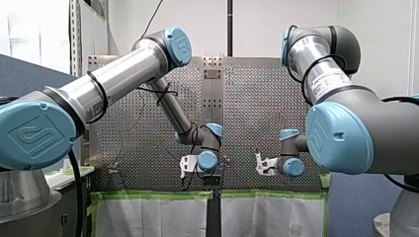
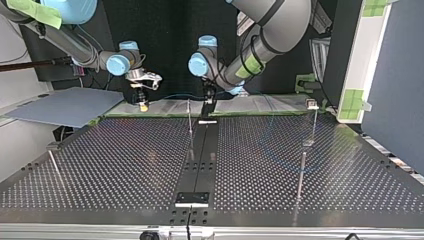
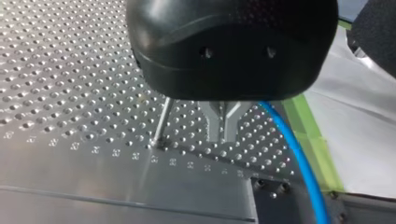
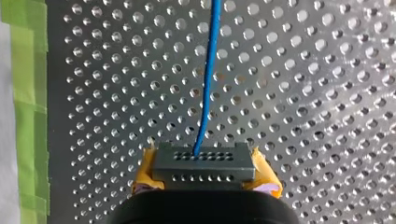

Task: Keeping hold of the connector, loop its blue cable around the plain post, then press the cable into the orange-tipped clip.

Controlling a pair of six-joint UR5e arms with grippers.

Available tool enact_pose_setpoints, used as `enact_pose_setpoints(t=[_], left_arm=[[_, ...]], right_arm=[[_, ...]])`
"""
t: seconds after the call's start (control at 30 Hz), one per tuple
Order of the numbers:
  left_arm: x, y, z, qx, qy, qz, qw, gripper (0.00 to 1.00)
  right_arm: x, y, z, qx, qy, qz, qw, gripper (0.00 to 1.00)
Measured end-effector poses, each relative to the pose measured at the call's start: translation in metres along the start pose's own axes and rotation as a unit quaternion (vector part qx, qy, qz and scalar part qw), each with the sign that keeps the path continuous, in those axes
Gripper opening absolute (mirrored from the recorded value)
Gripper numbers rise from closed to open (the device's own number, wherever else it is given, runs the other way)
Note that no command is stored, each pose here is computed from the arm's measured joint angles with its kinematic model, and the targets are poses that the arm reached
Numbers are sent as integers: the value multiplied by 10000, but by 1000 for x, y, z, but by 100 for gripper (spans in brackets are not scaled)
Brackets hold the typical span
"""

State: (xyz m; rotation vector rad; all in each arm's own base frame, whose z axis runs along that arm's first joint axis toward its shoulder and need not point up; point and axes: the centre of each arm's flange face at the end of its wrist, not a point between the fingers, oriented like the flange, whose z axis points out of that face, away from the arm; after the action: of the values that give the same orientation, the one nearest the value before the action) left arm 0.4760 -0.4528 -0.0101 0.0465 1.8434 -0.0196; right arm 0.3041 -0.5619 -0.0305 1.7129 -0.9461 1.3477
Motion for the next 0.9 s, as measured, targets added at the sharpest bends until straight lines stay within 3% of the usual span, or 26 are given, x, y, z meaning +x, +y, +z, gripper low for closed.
enact_pose_setpoints(t=[0.3,0.57,0.9], left_arm=[[-6,-4,16,265,-233,-149,9993,0],[-9,1,25,305,-248,-142,9991,0],[-17,11,40,328,-271,-195,9989,0]], right_arm=[[0,3,1,-126,37,154,9998,0],[1,4,2,-137,73,184,9997,0],[3,6,5,-208,158,301,9992,0]])
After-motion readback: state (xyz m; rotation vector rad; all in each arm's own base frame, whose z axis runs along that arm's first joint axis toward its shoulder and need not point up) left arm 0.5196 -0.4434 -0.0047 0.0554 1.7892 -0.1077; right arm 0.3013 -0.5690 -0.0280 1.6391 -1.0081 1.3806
